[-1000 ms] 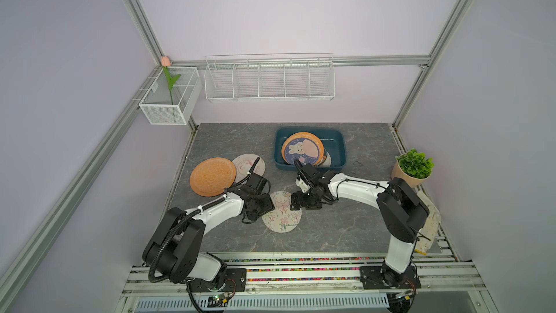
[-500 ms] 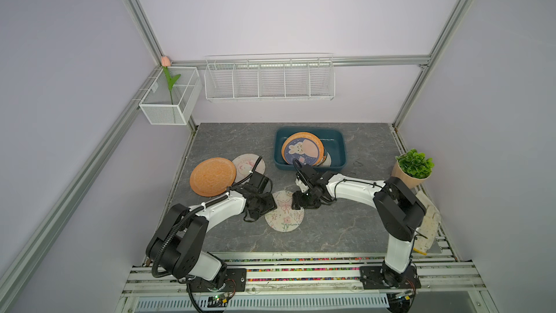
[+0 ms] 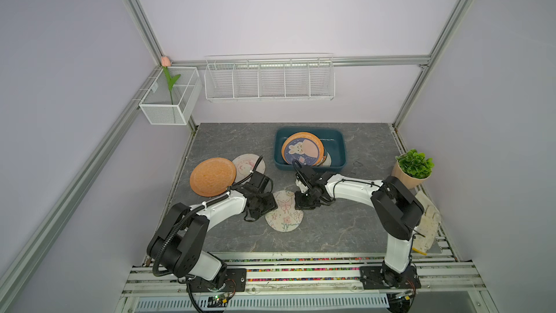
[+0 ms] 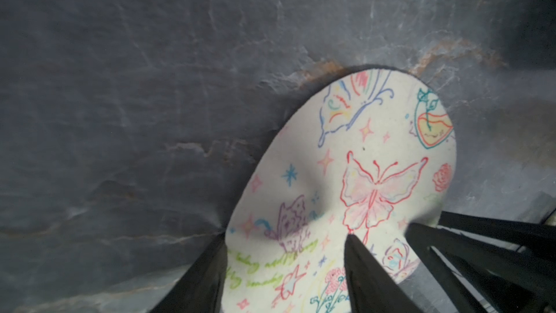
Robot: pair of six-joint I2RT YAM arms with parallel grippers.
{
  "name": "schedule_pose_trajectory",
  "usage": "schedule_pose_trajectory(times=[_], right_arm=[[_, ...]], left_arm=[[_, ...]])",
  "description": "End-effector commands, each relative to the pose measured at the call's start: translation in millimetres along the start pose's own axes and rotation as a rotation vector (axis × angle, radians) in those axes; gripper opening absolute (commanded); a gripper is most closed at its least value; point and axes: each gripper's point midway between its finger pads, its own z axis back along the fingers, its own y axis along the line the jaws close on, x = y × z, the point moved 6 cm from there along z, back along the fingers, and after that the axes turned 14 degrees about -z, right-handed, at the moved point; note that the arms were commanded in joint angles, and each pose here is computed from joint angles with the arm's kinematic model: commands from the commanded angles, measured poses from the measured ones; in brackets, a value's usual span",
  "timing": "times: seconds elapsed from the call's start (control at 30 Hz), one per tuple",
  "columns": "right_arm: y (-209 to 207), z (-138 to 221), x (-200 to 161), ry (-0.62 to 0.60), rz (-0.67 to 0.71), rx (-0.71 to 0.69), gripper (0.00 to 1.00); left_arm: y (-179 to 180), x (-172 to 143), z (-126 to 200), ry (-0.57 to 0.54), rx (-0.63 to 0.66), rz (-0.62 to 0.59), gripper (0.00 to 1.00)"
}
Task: Put the coasters into the storage box
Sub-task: Pick up the coaster from the center of the board.
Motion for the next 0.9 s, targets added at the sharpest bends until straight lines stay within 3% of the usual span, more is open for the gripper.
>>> schedule_pose_trajectory(times=[0.0, 0.07, 0.27, 0.57, 0.87], right_arm=[[-4.1, -7.6, -5.5, 0.019, -0.01, -0.018, 0.15], [-3.6, -5.7, -5.9, 0.019, -0.009, -0.016, 0.07], [5.3, 17.7, -8.4, 0.008, 0.009, 0.015, 0.07], [29.2, 88.7, -7.0, -0.033, 0.066, 0.096, 0.07], [46.4, 151.9, 32.3, -0.112, 0.087, 0.228, 0.07]], left_arm=[[24.7, -31.9, -18.5, 0.146, 0.106, 0.013, 0.63], [24.3, -31.4, -17.8, 0.144, 0.104, 0.014, 0.63], [19.4, -27.2, -7.3, 0.106, 0.081, 0.008, 0.69], [14.9, -9.6, 23.6, -0.008, 0.031, 0.03, 0.79], [18.8, 5.8, 39.9, -0.057, 0.002, 0.041, 0.83]])
